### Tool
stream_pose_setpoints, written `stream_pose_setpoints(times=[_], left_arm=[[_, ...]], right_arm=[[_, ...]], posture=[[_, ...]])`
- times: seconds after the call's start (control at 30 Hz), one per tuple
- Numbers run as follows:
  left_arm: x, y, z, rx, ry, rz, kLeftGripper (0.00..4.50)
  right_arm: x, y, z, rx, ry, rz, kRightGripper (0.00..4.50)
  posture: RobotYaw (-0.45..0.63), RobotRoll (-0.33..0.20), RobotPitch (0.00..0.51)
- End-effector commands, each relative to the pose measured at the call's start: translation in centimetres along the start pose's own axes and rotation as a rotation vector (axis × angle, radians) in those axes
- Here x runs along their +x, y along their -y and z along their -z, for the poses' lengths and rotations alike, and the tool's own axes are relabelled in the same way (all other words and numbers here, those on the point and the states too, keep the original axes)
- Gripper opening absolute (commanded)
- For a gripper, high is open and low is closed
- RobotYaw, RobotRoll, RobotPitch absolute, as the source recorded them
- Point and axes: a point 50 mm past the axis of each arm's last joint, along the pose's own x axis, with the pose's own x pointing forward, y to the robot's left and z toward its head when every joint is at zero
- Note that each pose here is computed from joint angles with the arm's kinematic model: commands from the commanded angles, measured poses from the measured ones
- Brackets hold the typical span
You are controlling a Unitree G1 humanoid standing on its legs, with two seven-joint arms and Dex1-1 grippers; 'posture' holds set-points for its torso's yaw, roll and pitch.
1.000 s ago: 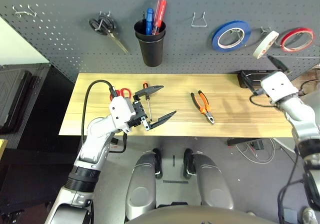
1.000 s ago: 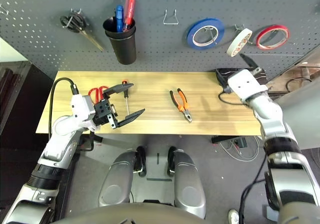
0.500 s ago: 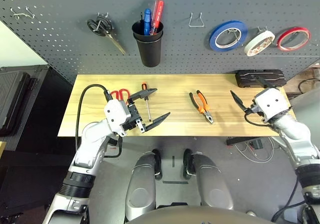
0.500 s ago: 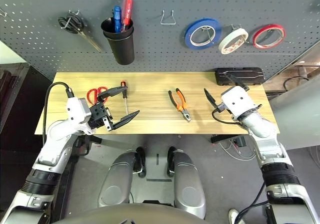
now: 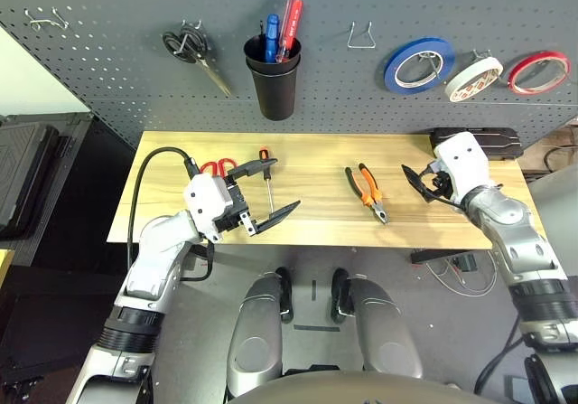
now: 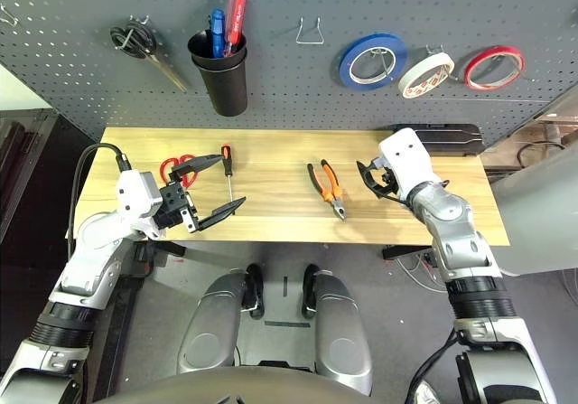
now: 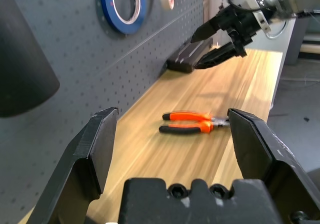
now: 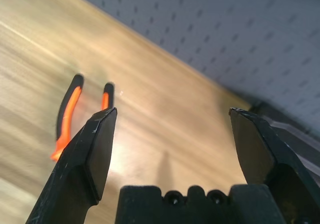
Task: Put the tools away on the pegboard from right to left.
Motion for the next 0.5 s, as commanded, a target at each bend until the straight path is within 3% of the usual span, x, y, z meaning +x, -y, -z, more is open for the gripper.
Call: stream_pose_setpoints(times=[0.03, 0.5], left_arm=[[-0.4, 0.1, 0.9, -0.025, -0.067, 0.014, 4.5], [-0.5, -0.2, 2.1, 0.051, -0.193, 0.142, 4.5]], right_arm=[[0.6, -1.3, -0.2, 0.037, -0.085, -0.06, 4.45], [3.9, -2.6, -0.7, 0.14, -0.418, -0.068, 4.45]], posture=[[0.1, 0.0, 0.276], [0.11, 0.0, 0.297]])
